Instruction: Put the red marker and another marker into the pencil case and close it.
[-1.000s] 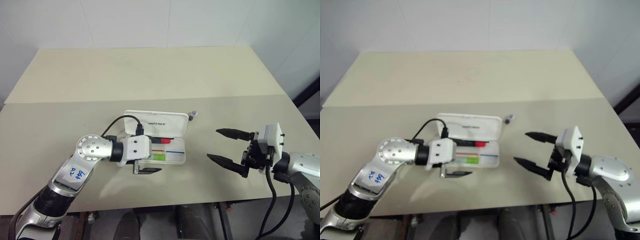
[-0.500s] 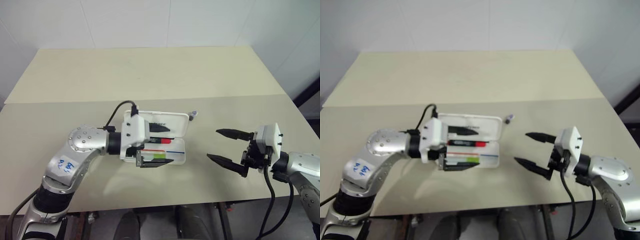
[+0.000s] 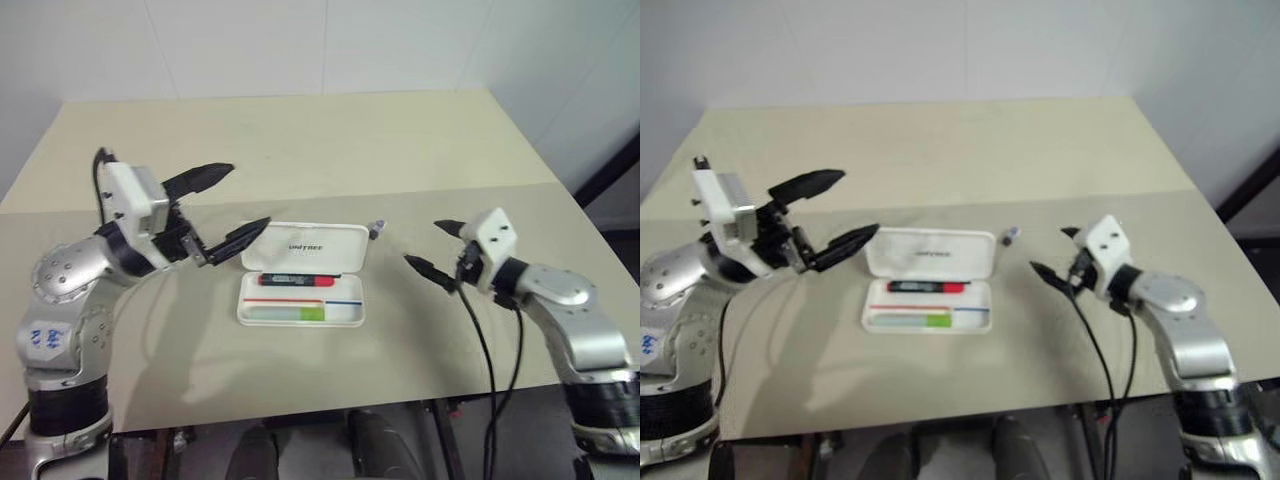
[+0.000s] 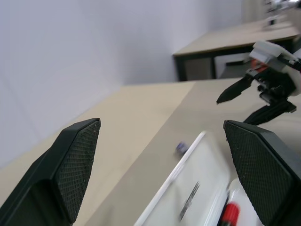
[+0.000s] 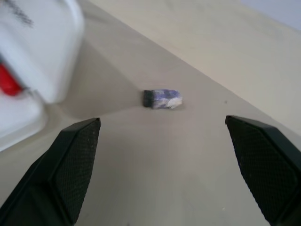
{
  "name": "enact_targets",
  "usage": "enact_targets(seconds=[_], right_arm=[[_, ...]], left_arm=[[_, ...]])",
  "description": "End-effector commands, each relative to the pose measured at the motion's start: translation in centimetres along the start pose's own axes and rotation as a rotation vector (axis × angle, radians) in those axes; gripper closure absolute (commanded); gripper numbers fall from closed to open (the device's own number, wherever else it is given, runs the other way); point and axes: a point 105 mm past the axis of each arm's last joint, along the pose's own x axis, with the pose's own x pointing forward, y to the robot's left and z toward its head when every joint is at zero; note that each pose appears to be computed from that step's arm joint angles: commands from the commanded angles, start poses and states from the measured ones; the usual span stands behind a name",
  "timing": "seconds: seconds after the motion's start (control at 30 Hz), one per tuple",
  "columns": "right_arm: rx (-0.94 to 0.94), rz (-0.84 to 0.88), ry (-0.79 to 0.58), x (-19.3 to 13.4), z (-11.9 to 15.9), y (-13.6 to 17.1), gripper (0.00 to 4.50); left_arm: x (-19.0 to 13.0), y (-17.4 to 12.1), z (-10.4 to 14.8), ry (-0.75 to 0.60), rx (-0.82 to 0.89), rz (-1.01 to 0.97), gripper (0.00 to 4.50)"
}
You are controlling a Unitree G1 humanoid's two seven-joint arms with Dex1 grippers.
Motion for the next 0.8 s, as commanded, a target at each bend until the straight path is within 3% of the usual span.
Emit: enact_targets(seconds=[0.03, 0.37, 0.8], right_arm=[[0.005, -0.070, 0.013, 2.0, 0.0, -0.6, 0.00], [0.100, 0.011, 0.037, 5.9, -1.0, 1.6, 0.00], [0.154, 0.159, -0.004, 8.6, -1.1, 6.1, 0.00]], left_arm=[[-2.0, 0.7, 0.5, -0.021, 0.021, 0.040, 0.03], [-5.5, 1.9, 1.0, -0.027, -0.009, 0.120, 0.03], [-7.7, -0.9, 1.1, -0.035, -0.122, 0.084, 0.03]])
